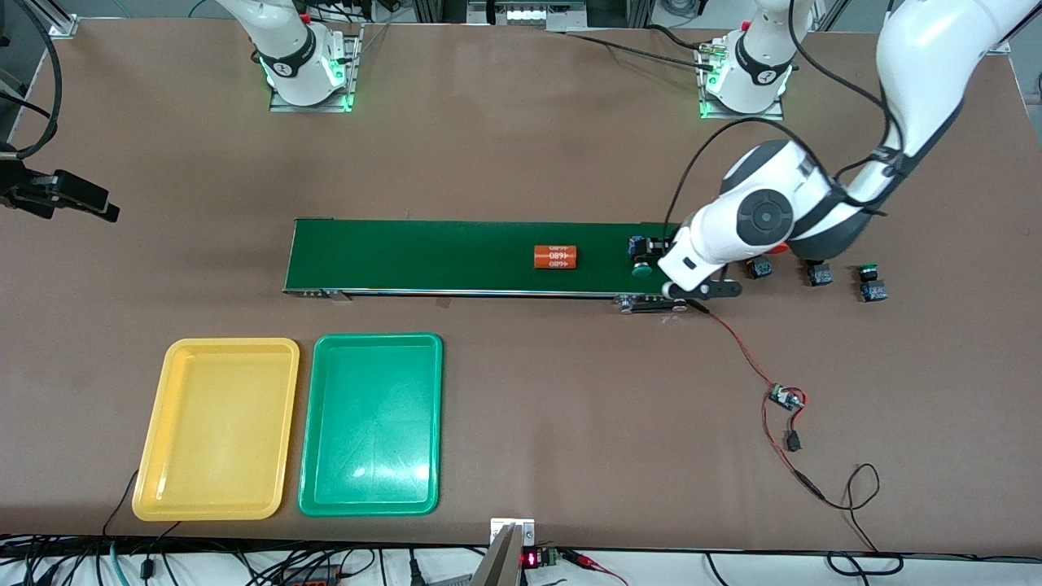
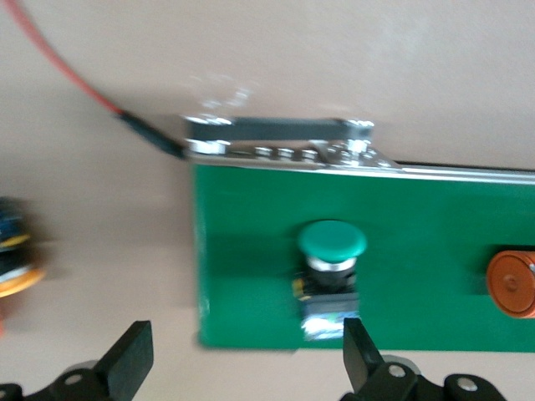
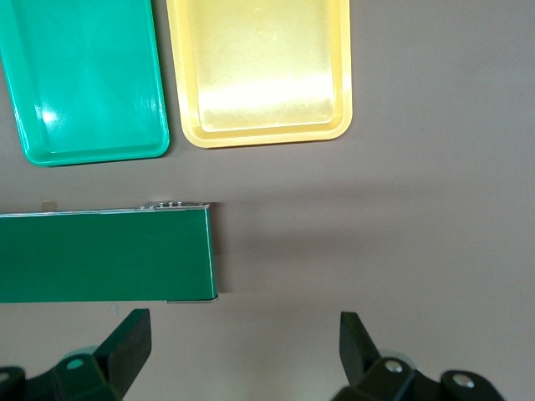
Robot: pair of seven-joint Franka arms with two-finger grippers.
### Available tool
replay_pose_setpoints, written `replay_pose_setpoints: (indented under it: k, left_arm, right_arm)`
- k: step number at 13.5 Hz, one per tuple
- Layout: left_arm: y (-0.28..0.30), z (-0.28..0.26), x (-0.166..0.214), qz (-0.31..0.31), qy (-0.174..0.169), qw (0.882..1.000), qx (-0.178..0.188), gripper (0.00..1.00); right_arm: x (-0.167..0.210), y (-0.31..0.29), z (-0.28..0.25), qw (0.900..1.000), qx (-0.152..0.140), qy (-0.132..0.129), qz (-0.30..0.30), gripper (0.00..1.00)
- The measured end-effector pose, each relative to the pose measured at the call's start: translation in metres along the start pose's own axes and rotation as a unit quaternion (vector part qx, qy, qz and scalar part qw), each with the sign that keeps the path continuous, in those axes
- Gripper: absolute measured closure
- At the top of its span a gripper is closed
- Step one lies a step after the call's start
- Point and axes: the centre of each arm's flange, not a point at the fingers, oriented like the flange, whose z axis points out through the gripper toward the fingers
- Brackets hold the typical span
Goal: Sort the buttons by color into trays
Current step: 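Place the green-cap button on the conveyor belt with the left gripper, then return the left gripper and grasp a black orange-cap button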
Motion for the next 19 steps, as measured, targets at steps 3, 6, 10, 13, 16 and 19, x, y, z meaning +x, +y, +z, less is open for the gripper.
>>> replay_pose_setpoints:
  k: [3, 6, 10, 13, 16, 19]
  left_arm:
    - [-0.059, -0.047, 0.028, 0.026, 0.012, 0.998, 0.057, 0.00]
    - [-0.162, -0.053, 0.057, 0.031, 0.017, 0.996, 0.077, 0.00]
    - [-0.283, -0.039, 0.073, 0.011, 0.008, 0.998, 0.066, 0.00]
    - [-0.355, -0.004, 0.086, 0.022, 0.017, 0.999, 0.042, 0.00]
    - [-0.404, 0.035, 0.095, 0.025, 0.043, 0.998, 0.028, 0.02]
    - [-0.418, 0.067, 0.093, 0.027, 0.050, 0.998, 0.034, 0.04]
  right_arm:
    - [0.000, 0.000, 0.000, 1.000, 0.000, 0.000, 0.000, 0.00]
    - [0.000, 0.000, 0.000, 1.000, 0.000, 0.000, 0.000, 0.00]
    - [0.000, 0.000, 0.000, 1.000, 0.000, 0.000, 0.000, 0.00]
    - [0.000, 0.000, 0.000, 1.000, 0.000, 0.000, 0.000, 0.00]
    - [0.000, -0.001, 0.000, 1.000, 0.000, 0.000, -0.001, 0.00]
    - [0.000, -0.001, 0.000, 1.000, 0.000, 0.000, -0.001, 0.00]
